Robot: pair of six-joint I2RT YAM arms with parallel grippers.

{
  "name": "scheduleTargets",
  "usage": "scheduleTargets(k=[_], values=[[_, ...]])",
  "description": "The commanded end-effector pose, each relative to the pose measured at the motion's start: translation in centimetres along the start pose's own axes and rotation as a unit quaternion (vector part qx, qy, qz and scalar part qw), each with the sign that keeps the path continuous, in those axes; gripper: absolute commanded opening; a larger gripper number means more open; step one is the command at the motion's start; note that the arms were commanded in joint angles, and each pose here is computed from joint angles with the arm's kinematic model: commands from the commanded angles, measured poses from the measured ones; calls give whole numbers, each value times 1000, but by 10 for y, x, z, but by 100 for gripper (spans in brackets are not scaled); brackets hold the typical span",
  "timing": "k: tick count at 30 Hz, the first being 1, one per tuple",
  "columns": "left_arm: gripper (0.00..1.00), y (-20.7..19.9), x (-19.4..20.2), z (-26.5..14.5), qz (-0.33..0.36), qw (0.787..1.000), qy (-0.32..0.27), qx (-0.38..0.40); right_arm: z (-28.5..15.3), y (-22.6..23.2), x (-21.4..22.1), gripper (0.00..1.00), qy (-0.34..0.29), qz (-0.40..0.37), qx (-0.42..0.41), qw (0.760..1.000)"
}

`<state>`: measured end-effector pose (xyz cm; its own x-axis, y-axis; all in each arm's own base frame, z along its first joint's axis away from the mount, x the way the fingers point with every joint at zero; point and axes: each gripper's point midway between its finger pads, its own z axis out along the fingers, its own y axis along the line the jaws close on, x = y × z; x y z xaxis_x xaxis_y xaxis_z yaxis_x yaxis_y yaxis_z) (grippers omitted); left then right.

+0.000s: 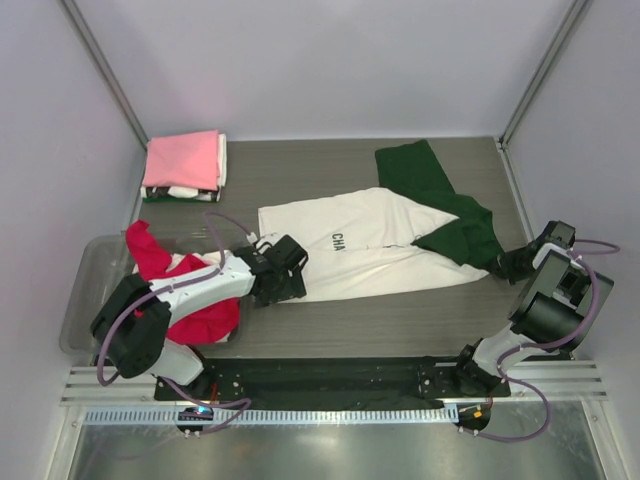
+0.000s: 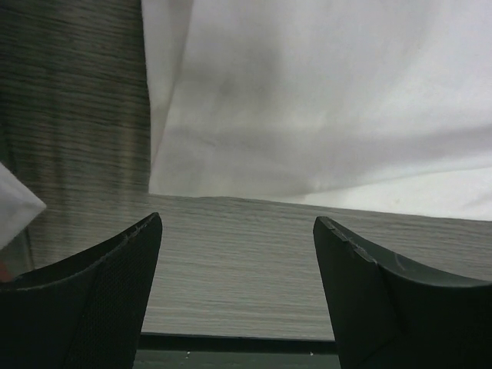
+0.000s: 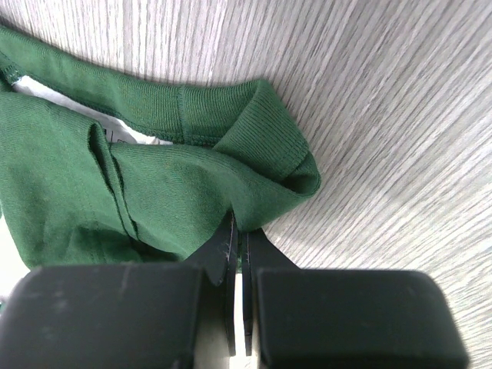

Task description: Fold and stack the t-shirts

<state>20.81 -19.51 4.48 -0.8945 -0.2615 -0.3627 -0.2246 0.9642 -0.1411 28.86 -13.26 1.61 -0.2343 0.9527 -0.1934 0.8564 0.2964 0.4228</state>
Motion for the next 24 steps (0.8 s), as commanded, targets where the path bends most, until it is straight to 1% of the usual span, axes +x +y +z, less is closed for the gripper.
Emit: scheduleTargets(k=[1, 13, 15, 16, 17, 19, 20, 21, 22, 23, 24], values=[[80, 6, -3, 9, -25, 999, -17, -16, 7, -9, 9, 1, 15, -12, 18, 1000], [79, 24, -4, 38, -15, 997, -33, -66, 9, -14, 8, 1, 12, -14, 31, 999], [71, 21, -10, 42, -14, 997, -38, -64, 10, -14, 7, 1, 11, -13, 33, 999], [64, 19, -13, 43, -12, 997, -42, -60, 11, -14, 8, 1, 13, -12, 35, 999], [51, 13, -21, 44, -3, 997, -47, -54, 11, -14, 7, 1, 14, -12, 35, 999], [38, 8, -33, 45, 0, 997, -53, -52, 11, -9, 6, 1, 19, -6, 34, 999], [22, -4, -43, 45, 10, 998, -54, -40, 11, -4, 5, 1, 21, 2, 30, 999], [12, -7, -53, 46, 5, 998, -53, -38, 8, 11, -1, 1, 21, 4, 13, 1000], [0, -25, -72, 40, -2, 998, -64, -18, 10, 20, 0, 1, 28, 3, 7, 1000], [0, -29, -83, 39, -12, 998, -58, -8, 12, 31, 0, 1, 34, 4, 1, 999], [0, -33, -90, 45, -6, 999, -48, -7, 5, 58, -13, 1, 32, -4, -15, 999]])
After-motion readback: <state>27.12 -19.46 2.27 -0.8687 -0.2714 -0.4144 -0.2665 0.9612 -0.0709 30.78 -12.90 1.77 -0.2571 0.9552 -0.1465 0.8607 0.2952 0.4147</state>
